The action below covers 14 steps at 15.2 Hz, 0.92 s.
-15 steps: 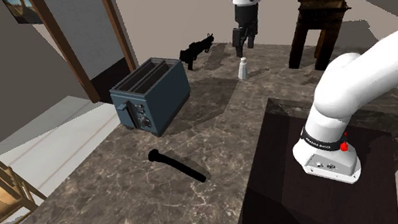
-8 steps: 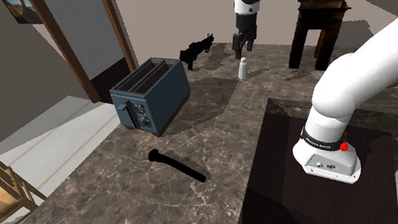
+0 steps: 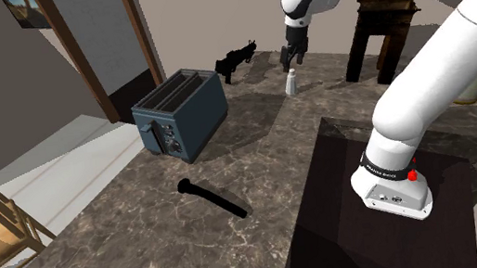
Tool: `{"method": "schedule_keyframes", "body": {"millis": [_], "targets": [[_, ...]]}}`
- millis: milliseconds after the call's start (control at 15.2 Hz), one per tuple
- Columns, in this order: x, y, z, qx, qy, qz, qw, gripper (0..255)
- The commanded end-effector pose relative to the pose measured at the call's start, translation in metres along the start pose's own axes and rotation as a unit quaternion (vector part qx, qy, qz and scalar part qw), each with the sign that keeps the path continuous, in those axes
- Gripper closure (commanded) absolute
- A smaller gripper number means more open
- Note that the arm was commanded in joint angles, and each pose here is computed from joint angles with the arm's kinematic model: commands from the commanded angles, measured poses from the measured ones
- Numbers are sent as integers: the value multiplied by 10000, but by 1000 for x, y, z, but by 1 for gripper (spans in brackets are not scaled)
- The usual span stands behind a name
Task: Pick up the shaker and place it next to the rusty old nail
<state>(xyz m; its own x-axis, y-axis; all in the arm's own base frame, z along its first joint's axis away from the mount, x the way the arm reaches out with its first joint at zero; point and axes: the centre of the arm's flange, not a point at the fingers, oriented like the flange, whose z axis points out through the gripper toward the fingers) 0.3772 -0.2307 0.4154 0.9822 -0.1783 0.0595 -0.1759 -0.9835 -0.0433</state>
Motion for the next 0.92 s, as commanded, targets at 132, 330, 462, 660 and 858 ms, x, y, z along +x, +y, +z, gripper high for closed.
{"method": "schedule_keyframes", "body": {"millis": [132,330,462,660,858], "targets": [[17,41,25,-18,126,154,9998,0],[19,46,38,-19,140,171,9998,0],[20,46,49,-19,140,171,9998,0],[20,46,65,-19,140,171,9998,0],[20,46,68,-19,140,171,9998,0]]}}
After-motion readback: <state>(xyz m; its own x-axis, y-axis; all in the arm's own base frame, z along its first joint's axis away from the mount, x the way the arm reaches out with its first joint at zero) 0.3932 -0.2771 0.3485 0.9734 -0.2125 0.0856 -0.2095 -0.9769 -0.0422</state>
